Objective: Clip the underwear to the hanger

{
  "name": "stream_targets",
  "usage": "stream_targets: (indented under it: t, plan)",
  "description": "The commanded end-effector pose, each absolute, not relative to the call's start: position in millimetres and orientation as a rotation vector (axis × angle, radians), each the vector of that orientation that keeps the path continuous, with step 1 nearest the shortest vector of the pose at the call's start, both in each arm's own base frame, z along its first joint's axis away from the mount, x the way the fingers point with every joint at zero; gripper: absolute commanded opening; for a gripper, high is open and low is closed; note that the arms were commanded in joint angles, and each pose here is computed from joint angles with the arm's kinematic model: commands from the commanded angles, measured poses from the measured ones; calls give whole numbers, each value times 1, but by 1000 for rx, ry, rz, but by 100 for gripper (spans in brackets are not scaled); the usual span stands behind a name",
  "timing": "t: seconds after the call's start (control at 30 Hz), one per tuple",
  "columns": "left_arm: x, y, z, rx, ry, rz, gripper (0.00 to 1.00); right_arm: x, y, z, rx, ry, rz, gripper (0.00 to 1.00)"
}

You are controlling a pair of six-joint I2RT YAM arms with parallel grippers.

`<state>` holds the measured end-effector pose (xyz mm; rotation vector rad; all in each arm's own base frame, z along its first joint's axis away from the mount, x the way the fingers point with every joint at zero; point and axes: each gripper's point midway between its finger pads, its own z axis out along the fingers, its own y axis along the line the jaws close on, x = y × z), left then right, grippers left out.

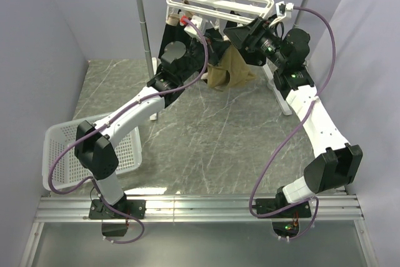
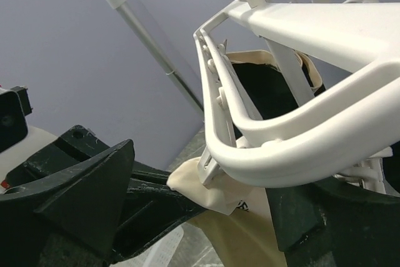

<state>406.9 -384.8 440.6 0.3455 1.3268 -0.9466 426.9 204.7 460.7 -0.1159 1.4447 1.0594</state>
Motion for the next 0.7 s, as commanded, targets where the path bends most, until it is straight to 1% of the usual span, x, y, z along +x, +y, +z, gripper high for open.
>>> stream_targets:
  t: [0.0, 0.13, 0.23, 0.37, 0.47, 0.6, 0.67]
  plan:
    - [401, -380, 481, 346, 1209, -970, 0, 410, 197, 501, -155, 1358, 1034, 89]
    - [401, -379, 478, 348, 1222, -969, 0, 403, 197, 498, -199, 1379, 1033, 91]
    - [399, -379, 472, 353, 1245, -969, 0, 398, 197, 493, -244, 1405, 1027, 95]
    - [398, -377, 464, 362, 1273, -967, 1, 392, 193, 480, -275, 1458, 1025, 97]
    - [396, -377, 455, 370, 1306, -974, 3, 383, 193, 474, -359, 1470, 1034, 98]
    - [397, -375, 444, 357, 1347, -986, 8, 375, 184, 478, -420, 1460, 1008, 99]
    - [396, -375, 440, 363, 1355, -987, 11, 373, 178, 472, -422, 1493, 1000, 99]
